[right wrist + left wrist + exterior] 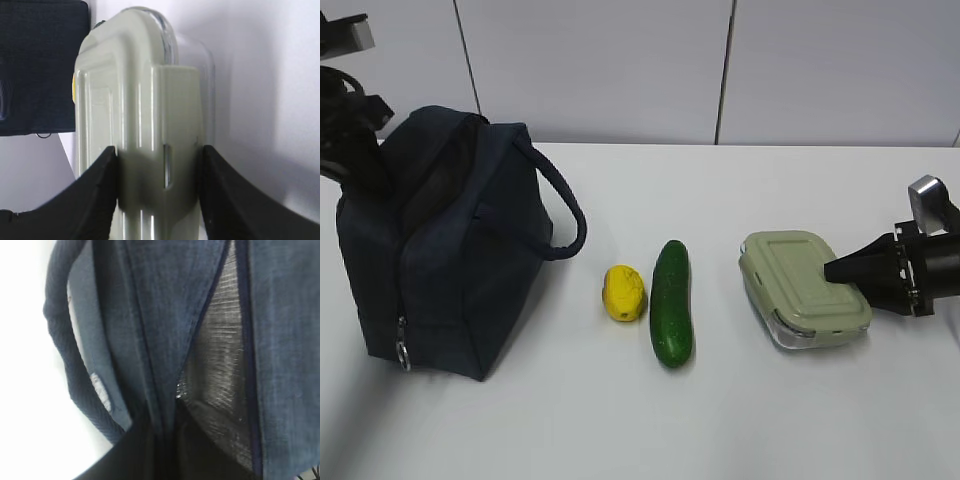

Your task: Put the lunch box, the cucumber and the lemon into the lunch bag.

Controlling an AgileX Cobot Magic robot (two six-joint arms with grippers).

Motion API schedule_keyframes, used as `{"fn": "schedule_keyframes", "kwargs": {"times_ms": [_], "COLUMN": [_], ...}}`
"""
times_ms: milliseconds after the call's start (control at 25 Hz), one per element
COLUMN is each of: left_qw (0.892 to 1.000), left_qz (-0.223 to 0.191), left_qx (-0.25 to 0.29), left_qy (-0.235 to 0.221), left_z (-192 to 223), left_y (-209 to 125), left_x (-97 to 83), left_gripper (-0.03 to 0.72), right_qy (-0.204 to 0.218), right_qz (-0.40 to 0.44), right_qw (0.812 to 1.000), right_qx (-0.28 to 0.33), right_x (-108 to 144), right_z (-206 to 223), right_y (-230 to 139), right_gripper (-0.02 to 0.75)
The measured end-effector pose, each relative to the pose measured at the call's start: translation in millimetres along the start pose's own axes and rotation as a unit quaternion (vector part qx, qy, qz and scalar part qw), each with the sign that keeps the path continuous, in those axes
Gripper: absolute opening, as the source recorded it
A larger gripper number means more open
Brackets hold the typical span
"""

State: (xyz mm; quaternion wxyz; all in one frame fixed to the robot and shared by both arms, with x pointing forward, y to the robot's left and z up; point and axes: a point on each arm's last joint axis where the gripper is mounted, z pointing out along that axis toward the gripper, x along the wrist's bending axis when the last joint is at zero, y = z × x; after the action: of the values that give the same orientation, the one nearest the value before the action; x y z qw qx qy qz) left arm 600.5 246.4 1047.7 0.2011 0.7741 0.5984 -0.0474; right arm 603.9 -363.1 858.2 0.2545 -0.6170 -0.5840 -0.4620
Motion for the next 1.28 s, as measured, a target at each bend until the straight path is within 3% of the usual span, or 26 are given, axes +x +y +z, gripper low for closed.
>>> {"fn": "schedule_keyframes", "kwargs": {"times_ms": [360, 640, 960, 1280], "left_qw": [0.995, 0.99, 0.989, 0.989], "left_qz": [0.072, 0.108, 0.105, 0.104], "left_qx": [-0.029, -0.009, 0.001, 0.001], "left_qy": [0.065, 0.087, 0.106, 0.109], "left_z": [-32, -22, -15, -15], "left_y": [23, 22, 23, 23], "left_x": [-31.0, -61.0, -59.6, -59.0], "left_gripper": [0.006, 0.006, 0.006, 0.006], "right_qy": [0.0, 0.001, -0.007, -0.044], "right_qz": [0.003, 0.007, -0.003, -0.008], "right_qw": [1.0, 1.0, 1.0, 0.999], "right_qx": [-0.001, 0.0, 0.009, -0.008], "right_x": [0, 1, 13, 23], "right_z": [0, 2, 16, 8], "right_y": [0, 1, 4, 11], "right_gripper": [0.361, 0.36, 0.36, 0.356]}}
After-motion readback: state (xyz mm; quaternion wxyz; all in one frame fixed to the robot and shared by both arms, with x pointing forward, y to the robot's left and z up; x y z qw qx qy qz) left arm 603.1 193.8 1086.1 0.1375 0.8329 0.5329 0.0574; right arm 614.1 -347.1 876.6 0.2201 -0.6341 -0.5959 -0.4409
